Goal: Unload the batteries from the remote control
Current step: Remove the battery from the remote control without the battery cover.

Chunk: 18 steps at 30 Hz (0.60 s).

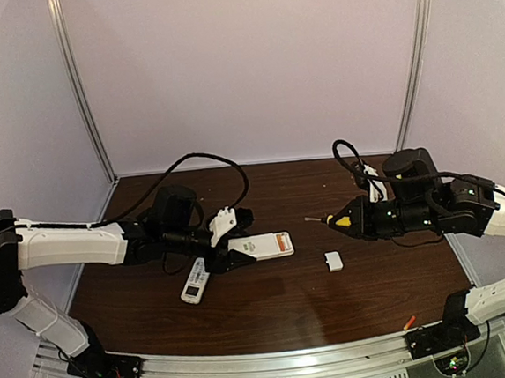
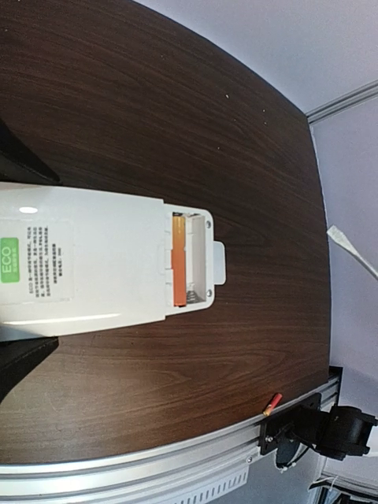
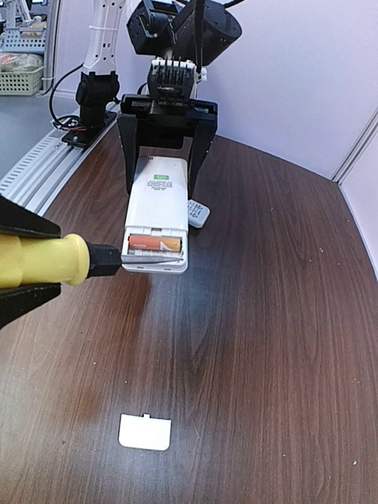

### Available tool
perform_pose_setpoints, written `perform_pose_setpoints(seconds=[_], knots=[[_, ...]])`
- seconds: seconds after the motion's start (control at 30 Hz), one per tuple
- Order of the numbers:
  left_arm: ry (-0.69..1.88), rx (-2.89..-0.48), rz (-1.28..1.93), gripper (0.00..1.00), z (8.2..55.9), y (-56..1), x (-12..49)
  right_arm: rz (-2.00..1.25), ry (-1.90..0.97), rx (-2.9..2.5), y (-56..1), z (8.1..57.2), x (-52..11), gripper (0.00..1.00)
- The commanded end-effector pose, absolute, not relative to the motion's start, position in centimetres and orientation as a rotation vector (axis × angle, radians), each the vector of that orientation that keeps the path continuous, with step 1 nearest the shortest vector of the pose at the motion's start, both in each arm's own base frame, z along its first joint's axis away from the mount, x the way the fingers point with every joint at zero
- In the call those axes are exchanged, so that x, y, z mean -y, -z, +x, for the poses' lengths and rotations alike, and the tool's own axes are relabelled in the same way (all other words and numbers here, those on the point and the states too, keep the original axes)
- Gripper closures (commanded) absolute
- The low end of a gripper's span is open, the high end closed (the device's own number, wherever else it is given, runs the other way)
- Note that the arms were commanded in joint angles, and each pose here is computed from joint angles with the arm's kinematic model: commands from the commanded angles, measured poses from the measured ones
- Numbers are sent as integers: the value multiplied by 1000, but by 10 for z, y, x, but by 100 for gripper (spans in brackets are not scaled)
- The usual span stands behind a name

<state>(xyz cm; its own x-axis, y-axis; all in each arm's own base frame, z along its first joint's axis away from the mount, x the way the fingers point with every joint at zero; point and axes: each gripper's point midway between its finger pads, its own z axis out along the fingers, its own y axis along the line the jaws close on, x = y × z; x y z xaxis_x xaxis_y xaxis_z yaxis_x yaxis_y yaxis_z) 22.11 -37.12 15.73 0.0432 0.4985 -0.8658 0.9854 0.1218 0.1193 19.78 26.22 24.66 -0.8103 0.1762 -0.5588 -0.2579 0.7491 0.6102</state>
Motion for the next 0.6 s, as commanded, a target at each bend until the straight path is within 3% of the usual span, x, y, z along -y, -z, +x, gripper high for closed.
perform_pose_setpoints(seconds=[0.0,0.57], knots=[[763,-1510,1435,100,232,-183,388,-46,-971,-2318,-252,198,-263,100],[802,-1447,1462,100,224,-189,403,-69,-986,-2322,-253,202,-269,100]])
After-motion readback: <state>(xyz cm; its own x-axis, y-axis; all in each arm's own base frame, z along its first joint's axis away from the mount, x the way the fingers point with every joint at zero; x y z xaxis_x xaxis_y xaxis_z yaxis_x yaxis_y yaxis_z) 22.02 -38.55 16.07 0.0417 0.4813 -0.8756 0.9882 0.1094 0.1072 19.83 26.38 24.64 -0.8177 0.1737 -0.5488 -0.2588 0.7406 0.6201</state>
